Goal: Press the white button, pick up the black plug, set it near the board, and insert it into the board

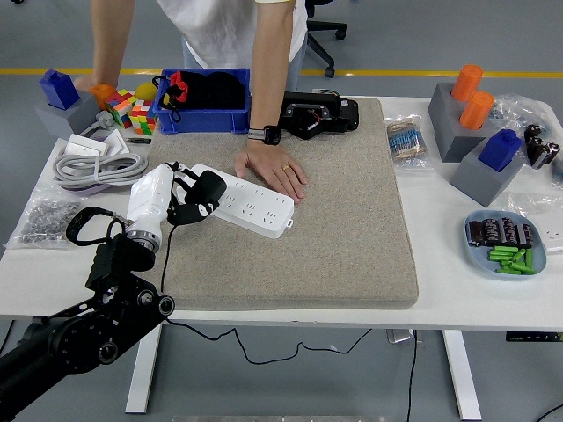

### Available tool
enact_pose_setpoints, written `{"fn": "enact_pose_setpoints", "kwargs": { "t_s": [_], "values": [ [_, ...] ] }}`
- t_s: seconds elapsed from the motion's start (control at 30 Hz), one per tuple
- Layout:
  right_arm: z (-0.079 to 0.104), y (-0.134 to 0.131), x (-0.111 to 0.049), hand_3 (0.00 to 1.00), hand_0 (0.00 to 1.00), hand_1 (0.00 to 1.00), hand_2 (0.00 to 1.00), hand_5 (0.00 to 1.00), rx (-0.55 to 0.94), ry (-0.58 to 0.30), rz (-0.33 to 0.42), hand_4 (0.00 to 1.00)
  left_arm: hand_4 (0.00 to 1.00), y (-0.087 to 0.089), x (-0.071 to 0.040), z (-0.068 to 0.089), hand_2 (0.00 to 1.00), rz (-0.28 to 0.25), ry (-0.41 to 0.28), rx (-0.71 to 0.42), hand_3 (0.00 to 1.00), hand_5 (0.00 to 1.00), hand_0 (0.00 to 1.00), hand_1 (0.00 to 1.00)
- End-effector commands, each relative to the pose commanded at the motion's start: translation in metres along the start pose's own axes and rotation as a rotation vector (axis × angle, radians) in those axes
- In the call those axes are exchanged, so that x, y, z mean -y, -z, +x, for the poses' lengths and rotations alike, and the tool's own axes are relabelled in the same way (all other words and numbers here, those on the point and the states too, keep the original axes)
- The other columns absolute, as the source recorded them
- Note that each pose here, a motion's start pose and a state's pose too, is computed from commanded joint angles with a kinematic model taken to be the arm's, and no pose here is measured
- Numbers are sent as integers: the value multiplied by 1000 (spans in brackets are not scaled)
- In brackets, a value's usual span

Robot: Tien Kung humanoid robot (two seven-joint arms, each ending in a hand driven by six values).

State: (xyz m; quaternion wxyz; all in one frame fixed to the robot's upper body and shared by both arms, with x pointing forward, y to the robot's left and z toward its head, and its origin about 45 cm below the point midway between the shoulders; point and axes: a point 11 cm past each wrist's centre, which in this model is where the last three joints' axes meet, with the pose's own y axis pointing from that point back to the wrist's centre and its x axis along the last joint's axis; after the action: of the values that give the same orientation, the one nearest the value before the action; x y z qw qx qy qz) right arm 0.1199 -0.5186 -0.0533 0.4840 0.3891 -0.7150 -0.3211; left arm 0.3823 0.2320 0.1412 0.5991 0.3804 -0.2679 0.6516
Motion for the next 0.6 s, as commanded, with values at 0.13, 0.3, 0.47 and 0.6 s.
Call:
{"fn": "enact_pose_setpoints", "kwargs": {
  "t_s": [0.13, 0.3, 0.47, 0.6],
  "values": [
    [0, 0, 0, 578, 622, 594, 584, 375, 0, 1, 1, 650, 682, 1, 3, -1, 240, 10, -3, 18, 458, 2, 257, 218],
    [0, 1, 0, 578, 623, 594, 584, 375, 0, 0, 1, 650, 683, 3, 4, -1, 240, 17, -8, 29, 457, 2, 255, 217],
    [0, 0, 0, 578, 623, 593, 584, 372, 1, 1, 1, 649, 683, 5, 5, -1, 240, 22, -10, 36, 457, 2, 257, 217],
    [-1, 1, 0, 578, 623, 593, 583, 371, 2, 2, 2, 649, 684, 6, 7, 0, 239, 27, -13, 41, 455, 2, 256, 217]
  ]
}}
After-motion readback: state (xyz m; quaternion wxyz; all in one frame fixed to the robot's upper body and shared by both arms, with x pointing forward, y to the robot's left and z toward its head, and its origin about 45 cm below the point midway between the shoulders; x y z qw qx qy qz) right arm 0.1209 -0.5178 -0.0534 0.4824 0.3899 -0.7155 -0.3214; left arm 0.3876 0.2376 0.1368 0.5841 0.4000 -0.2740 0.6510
